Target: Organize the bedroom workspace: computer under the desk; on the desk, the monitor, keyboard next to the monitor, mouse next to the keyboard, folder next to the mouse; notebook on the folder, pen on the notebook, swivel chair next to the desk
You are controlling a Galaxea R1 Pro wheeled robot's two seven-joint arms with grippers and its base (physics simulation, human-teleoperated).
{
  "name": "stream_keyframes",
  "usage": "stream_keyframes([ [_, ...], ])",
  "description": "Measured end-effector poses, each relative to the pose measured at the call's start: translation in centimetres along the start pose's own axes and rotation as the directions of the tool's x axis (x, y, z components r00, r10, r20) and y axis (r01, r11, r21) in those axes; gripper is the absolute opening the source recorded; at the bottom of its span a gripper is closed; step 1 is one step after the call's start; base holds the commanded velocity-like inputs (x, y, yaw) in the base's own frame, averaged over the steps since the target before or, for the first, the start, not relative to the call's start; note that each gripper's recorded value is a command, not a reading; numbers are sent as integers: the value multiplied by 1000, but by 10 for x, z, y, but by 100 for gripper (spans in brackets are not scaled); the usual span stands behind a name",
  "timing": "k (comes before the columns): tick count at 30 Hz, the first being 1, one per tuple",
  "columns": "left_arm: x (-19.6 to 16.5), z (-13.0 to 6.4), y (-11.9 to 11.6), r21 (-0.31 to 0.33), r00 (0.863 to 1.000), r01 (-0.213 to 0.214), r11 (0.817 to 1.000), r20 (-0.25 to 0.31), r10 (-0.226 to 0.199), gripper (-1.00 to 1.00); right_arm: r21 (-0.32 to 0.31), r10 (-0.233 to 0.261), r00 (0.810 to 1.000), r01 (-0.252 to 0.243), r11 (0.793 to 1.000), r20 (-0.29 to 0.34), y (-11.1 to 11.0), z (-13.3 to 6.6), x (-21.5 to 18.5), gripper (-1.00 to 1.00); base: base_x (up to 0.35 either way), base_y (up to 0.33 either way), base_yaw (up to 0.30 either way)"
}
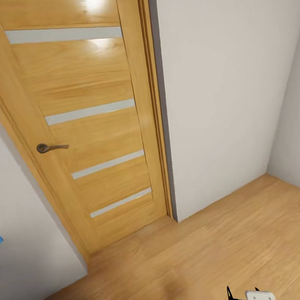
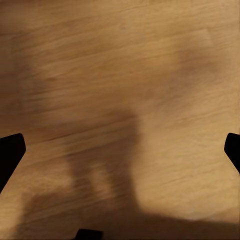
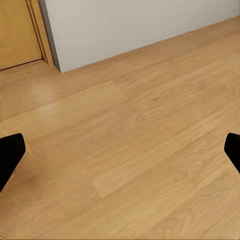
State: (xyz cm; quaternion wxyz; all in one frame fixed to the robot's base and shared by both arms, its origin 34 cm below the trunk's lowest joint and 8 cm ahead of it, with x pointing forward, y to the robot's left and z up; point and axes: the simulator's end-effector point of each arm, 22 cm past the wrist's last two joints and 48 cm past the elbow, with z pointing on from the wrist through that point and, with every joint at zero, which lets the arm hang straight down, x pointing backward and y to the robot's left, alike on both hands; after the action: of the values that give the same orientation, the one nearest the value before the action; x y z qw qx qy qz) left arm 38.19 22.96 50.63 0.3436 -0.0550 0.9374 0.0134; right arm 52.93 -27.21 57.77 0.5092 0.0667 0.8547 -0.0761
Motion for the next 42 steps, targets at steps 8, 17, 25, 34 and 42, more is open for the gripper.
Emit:
stream_keyframes([
  [8, -5, 1, 14, -14, 1000, -14, 1000, 14, 14, 100, -16, 34, 993, -32, 999, 116, 14, -8, -23, 100, 18, -13, 257],
  [17, -10, 2, 18, -21, 999, -15, 1000, 35, 16, 100, -81, 29, 981, -14, 997, 190, 42, -22, -33, 100, 1, -1, 265],
  [25, -28, -2, 63, -147, 991, -17, 989, 125, 36, 100, -38, 30, 981, -23, 999, 194, 38, -25, -32, 100, 0, 0, 267],
  [34, -33, -10, 79, -209, 983, -1, 978, 180, 40, 100, -18, 21, 980, -18, 1000, 200, 41, -28, -33, 100, 0, 0, 269],
  [42, -30, -11, 78, -209, 983, -2, 978, 177, 40, 100, 21, -22, 978, 18, 1000, 208, 40, -33, -32, 100, 0, -66, 271],
])
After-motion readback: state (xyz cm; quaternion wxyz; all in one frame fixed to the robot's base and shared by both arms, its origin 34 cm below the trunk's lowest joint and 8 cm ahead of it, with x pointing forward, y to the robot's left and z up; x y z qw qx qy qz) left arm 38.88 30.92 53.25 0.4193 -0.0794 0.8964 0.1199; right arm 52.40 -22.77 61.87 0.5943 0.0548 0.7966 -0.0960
